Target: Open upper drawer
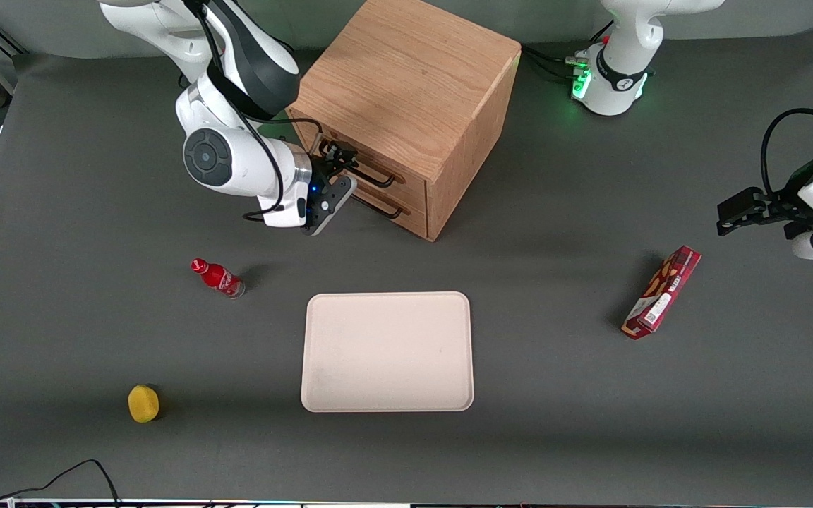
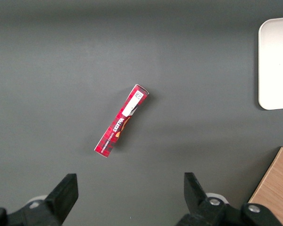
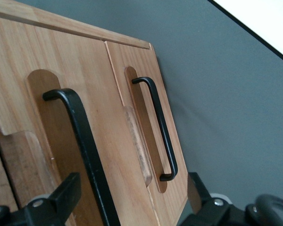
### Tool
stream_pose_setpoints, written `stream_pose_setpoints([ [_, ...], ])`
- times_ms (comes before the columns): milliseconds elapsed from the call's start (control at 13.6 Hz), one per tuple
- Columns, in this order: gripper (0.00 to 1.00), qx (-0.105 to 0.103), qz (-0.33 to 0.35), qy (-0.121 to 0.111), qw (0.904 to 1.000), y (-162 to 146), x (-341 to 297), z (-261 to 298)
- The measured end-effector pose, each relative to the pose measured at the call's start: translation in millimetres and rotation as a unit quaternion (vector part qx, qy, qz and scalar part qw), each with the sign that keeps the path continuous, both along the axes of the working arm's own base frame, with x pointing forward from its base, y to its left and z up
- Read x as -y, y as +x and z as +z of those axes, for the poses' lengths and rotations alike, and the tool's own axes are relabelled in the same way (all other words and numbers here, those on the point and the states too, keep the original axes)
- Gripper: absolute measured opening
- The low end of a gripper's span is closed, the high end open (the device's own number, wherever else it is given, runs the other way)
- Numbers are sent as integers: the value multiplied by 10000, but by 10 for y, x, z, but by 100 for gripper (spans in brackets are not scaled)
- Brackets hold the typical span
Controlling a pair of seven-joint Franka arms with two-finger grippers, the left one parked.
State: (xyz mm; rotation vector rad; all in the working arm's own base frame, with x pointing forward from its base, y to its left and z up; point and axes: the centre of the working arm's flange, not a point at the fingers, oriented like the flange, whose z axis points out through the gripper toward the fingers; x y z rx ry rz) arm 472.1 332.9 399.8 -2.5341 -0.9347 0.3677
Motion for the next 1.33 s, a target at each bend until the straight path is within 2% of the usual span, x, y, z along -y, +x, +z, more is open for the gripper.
stream_pose_setpoints([
  [590,100,56,70,75,9999,-15,2,-139],
  [885,100,190,179,65,9996,12,1,-145],
  [1107,100,355,126,1,9993,157,87,-202],
  [1328,100,412,89,-20,9991,355,153,-275],
])
